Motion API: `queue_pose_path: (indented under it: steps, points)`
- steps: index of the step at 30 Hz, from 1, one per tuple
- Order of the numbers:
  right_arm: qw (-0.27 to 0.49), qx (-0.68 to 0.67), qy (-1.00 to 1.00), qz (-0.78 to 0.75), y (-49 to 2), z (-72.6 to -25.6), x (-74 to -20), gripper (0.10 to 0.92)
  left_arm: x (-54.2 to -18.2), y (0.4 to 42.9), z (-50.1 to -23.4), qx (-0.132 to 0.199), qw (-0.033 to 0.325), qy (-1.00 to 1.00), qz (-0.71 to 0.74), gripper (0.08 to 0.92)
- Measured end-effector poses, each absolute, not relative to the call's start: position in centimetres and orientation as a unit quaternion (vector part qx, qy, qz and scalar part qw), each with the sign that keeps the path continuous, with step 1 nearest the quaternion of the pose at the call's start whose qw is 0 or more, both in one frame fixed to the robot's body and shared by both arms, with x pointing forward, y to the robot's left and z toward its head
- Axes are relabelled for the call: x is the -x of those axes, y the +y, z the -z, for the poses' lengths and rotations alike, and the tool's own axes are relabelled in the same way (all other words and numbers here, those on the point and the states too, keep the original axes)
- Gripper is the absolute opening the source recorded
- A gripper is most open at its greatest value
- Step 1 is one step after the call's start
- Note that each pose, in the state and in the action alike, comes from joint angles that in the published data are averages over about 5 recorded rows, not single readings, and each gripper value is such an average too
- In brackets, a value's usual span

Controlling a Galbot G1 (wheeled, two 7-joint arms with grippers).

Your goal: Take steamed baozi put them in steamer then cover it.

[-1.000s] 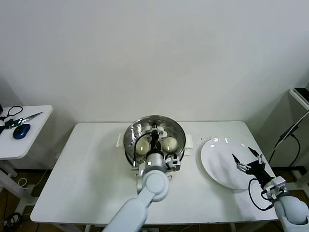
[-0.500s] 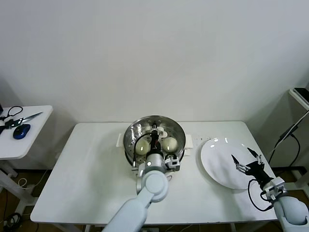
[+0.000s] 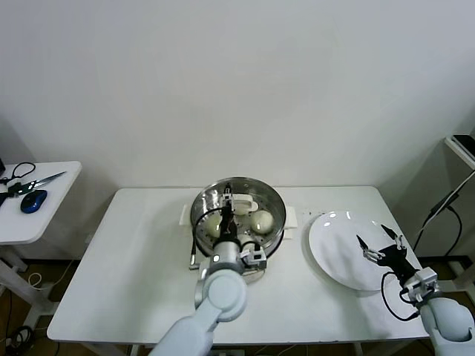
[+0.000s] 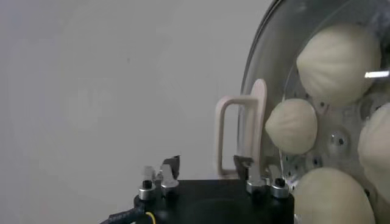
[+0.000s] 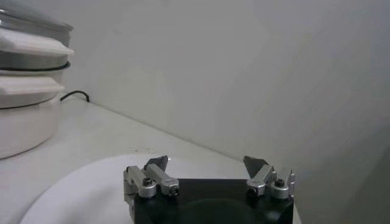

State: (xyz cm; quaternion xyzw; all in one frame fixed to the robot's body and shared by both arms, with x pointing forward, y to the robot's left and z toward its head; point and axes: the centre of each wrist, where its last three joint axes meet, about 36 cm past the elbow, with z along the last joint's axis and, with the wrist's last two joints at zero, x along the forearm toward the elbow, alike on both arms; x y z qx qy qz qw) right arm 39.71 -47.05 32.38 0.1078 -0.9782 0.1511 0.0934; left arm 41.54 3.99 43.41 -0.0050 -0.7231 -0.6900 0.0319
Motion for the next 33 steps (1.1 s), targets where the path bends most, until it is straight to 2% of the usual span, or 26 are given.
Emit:
queue_pose_path:
  steps: [7, 10, 16, 22, 26, 29, 33]
  points:
    - [0.101, -0.097, -0.979, -0.145, -47.0, -32.7, -40.0, 0.823, -39.0, 6.5, -44.7, 0.007, 0.025, -0.738, 0.674, 0.789]
    - [0.101, -0.092, -0.981, -0.139, -46.9, -32.9, -40.1, 0.823, -37.8, 7.8, -45.3, 0.003, 0.021, -0.749, 0.662, 0.818]
    - [0.099, -0.086, -0.983, -0.127, -46.6, -33.0, -39.9, 0.823, -36.2, 11.3, -46.2, -0.015, 0.034, -0.791, 0.610, 0.823]
    - [0.094, -0.082, -0.986, -0.113, -46.0, -32.7, -39.4, 0.823, -35.7, 16.1, -45.7, -0.052, 0.095, -0.846, 0.521, 0.823]
    - [0.090, -0.080, -0.987, -0.105, -45.7, -32.6, -39.0, 0.823, -35.4, 19.8, -44.7, -0.057, 0.127, -0.883, 0.448, 0.823]
    - [0.087, -0.080, -0.988, -0.102, -45.5, -32.5, -38.7, 0.823, -35.1, 22.5, -43.4, -0.049, 0.129, -0.913, 0.384, 0.823]
    - [0.082, -0.082, -0.989, -0.097, -45.0, -32.4, -38.4, 0.823, -34.5, 25.7, -41.1, -0.039, 0.112, -0.948, 0.296, 0.823]
